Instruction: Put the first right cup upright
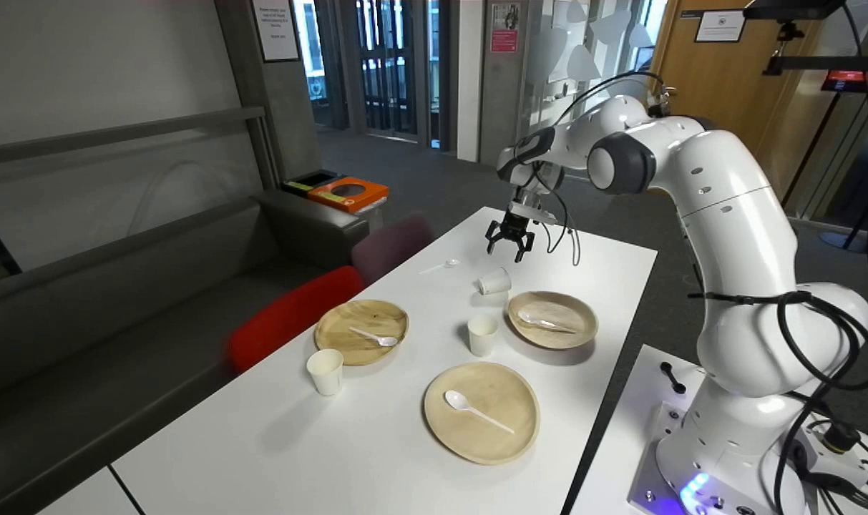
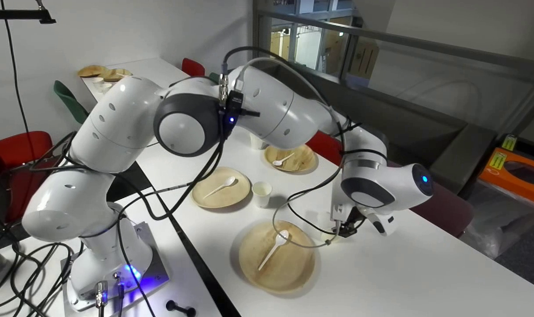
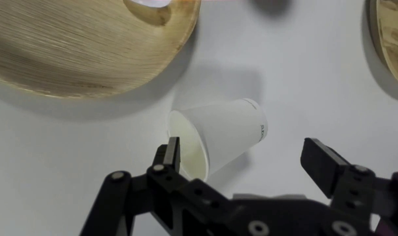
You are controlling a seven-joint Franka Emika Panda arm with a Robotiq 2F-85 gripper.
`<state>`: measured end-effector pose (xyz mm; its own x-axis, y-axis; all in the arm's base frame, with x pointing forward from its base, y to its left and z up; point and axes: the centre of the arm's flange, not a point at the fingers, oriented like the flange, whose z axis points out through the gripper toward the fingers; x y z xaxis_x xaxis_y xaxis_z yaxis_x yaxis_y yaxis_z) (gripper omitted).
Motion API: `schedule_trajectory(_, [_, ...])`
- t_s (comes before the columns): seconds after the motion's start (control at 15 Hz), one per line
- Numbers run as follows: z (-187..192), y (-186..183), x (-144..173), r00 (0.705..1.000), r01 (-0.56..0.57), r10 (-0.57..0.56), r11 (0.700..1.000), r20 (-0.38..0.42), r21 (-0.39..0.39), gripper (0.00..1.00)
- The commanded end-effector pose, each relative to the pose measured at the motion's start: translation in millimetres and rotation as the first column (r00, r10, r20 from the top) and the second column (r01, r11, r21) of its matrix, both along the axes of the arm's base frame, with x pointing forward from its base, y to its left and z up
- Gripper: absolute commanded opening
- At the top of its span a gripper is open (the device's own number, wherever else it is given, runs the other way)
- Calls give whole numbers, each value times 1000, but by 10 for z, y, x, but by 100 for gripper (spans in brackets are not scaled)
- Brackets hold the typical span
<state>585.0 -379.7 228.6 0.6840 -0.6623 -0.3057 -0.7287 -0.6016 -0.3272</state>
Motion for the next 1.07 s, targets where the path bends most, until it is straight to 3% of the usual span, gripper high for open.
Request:
schedule_trajectory(0.0, [-57,-217,241,999,38,-38,999,-18,31,100])
schedule_trajectory(1.0, [-559,-174,324,991,130,-129,984,-19,124,100])
